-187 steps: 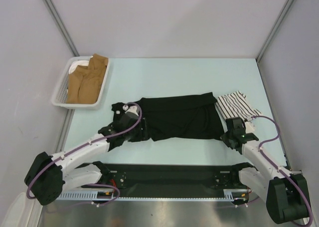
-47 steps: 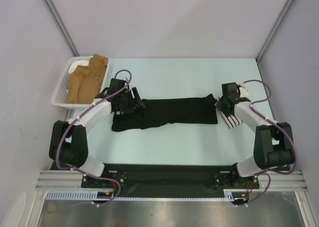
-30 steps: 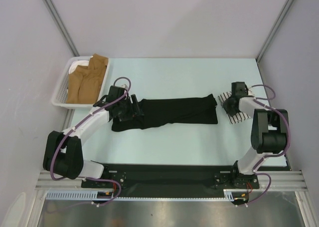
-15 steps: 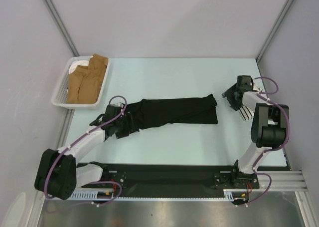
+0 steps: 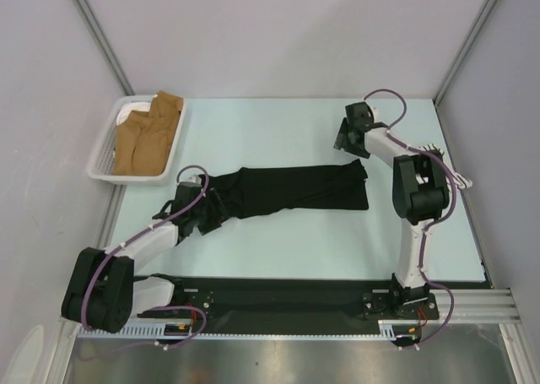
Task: Fold and stack the tank tops
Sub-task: Fold the tank top
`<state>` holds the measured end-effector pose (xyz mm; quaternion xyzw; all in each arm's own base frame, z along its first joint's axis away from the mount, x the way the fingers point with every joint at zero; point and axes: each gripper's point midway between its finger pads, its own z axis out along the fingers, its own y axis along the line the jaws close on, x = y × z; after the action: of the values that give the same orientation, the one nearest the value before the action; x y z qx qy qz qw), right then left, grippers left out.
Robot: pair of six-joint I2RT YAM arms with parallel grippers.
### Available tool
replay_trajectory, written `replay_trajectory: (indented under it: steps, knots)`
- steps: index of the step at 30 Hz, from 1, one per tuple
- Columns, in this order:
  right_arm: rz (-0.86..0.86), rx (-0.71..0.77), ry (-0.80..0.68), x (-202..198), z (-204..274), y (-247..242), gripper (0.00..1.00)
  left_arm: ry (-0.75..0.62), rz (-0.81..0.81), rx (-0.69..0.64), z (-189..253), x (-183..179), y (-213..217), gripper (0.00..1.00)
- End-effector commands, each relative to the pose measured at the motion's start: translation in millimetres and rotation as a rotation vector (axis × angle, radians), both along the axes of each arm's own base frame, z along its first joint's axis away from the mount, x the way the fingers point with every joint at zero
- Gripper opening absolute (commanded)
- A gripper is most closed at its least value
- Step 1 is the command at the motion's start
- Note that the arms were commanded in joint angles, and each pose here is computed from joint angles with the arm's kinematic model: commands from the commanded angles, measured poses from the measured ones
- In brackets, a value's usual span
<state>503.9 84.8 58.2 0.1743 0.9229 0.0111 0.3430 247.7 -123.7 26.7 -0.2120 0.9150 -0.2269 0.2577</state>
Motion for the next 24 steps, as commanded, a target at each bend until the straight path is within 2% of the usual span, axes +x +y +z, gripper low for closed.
replay_trajectory:
  steps: [1, 4, 6, 9, 10, 11, 13, 14, 15, 16, 17, 18, 19, 20, 21, 22, 23, 24]
  knots:
    - [0.023, -0.127, 0.12, -11.6, -23.8, -12.6, 0.7, 0.022, 0.052, -0.035, -11.4, 14.4, 5.8, 0.69]
    - [0.036, -0.153, 0.18, -31.3, -40.9, -9.8, 0.66, 0.018, 0.078, -0.038, -10.2, 38.1, 11.0, 0.68]
    - [0.033, -0.19, 0.203, -47.4, -44.4, -6.7, 0.65, 0.031, 0.098, 0.007, -17.5, 49.9, 16.8, 0.68]
    - [0.048, -0.251, 0.249, -88.5, -53.5, -4.7, 0.64, 0.001, 0.096, 0.009, -3.9, 84.6, 12.7, 0.68]
    - [0.042, -0.239, 0.256, -99.8, -55.4, -1.4, 0.64, 0.04, 0.1, 0.025, -16.2, 90.2, 12.7, 0.68]
    - [0.067, -0.211, 0.312, -129.4, -72.2, 0.7, 0.64, 0.009, 0.105, 0.02, -3.0, 113.1, 9.8, 0.68]
    - [0.097, -0.176, 0.298, -155.7, -63.9, 16.4, 0.63, 0.0, 0.102, 0.011, -3.3, 146.9, 2.2, 0.68]
    - [0.109, -0.207, 0.349, -184.4, -74.1, 12.1, 0.64, 0.015, 0.097, 0.0, -5.9, 156.9, -2.0, 0.68]
    - [0.147, -0.216, 0.329, -200.9, -65.7, 27.1, 0.65, 0.022, 0.086, -0.007, -6.6, 168.1, -6.7, 0.67]
    - [0.164, -0.222, 0.341, -215.8, -66.4, 30.8, 0.65, -0.036, 0.08, -0.029, 17.4, 201.3, -14.4, 0.67]
    - [0.174, -0.2, 0.376, -236.4, -69.5, 39.2, 0.66, 0.017, 0.072, -0.029, -3.6, 208.3, -19.2, 0.66]
    - [0.2, -0.194, 0.42, -262.8, -78.3, 40.5, 0.66, -0.001, 0.058, -0.039, -0.1, 222.8, -28.2, 0.66]
    - [0.301, -0.142, 0.429, -285.5, -75.2, 69.4, 0.67, -0.078, 0.048, -0.062, 28.0, 258.8, -40.1, 0.66]
    - [0.301, -0.109, 0.446, -303.2, -76.3, 80.4, 0.67, -0.029, 0.019, -0.074, 10.7, 265.1, -51.4, 0.66]
    - [0.344, -0.085, 0.45, -317.5, -75.9, 95.1, 0.67, -0.054, -0.034, -0.08, 15.7, 276.5, -72.9, 0.65]
    - [0.469, -0.052, 0.47, -349.9, -74.0, 127.2, 0.68, -0.168, -0.063, -0.101, 60.0, 311.2, -93.9, 0.65]
    - [0.5, -0.029, 0.482, -362.0, -72.7, 141.2, 0.68, -0.171, -0.088, -0.096, 65.7, 317.7, -108.3, 0.65]
    - [0.514, 0.002, 0.49, -372.7, -70.1, 155.1, 0.68, -0.154, -0.152, -0.094, 43.6, 319.8, -138.2, 0.66]
